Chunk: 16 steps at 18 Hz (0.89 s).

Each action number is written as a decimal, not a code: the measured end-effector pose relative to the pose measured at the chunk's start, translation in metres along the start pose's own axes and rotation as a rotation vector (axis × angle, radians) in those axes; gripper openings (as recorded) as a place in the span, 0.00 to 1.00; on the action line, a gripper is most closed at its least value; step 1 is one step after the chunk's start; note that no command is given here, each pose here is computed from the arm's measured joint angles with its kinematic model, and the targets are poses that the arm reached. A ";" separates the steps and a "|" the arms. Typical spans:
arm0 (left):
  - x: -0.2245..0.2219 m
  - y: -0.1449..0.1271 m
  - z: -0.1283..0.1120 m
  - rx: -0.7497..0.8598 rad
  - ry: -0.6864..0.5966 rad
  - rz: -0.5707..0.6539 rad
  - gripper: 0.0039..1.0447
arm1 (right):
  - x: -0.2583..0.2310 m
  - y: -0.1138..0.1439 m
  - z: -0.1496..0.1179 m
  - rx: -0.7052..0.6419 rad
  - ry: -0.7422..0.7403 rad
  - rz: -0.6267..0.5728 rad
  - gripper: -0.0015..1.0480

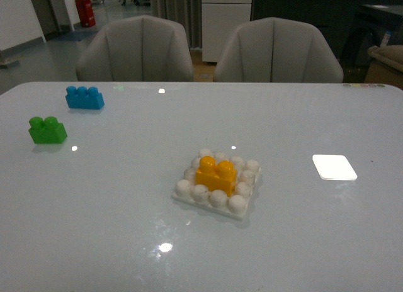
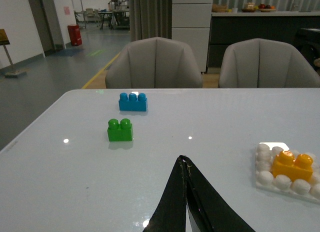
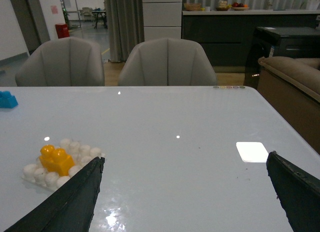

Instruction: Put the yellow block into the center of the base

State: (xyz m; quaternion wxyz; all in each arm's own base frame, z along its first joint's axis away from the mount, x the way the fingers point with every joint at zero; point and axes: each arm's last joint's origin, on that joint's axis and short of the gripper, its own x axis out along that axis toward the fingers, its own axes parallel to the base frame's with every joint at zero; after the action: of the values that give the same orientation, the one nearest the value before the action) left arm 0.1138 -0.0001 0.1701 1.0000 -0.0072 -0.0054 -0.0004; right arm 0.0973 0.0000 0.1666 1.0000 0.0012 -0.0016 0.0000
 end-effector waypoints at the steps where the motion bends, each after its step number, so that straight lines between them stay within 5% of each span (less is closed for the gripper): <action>1: -0.001 0.000 0.000 0.000 -0.002 0.000 0.01 | 0.000 0.000 0.000 0.000 0.000 0.000 0.94; 16: -0.016 0.000 -0.004 0.000 0.012 0.001 0.01 | 0.000 0.000 0.000 0.000 0.000 0.000 0.94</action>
State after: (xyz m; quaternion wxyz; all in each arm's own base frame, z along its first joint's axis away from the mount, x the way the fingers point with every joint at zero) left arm 0.0976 -0.0001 0.1663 1.0000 -0.0072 0.0007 -0.0002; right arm 0.0973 0.0000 0.1666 1.0000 0.0012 -0.0018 0.0000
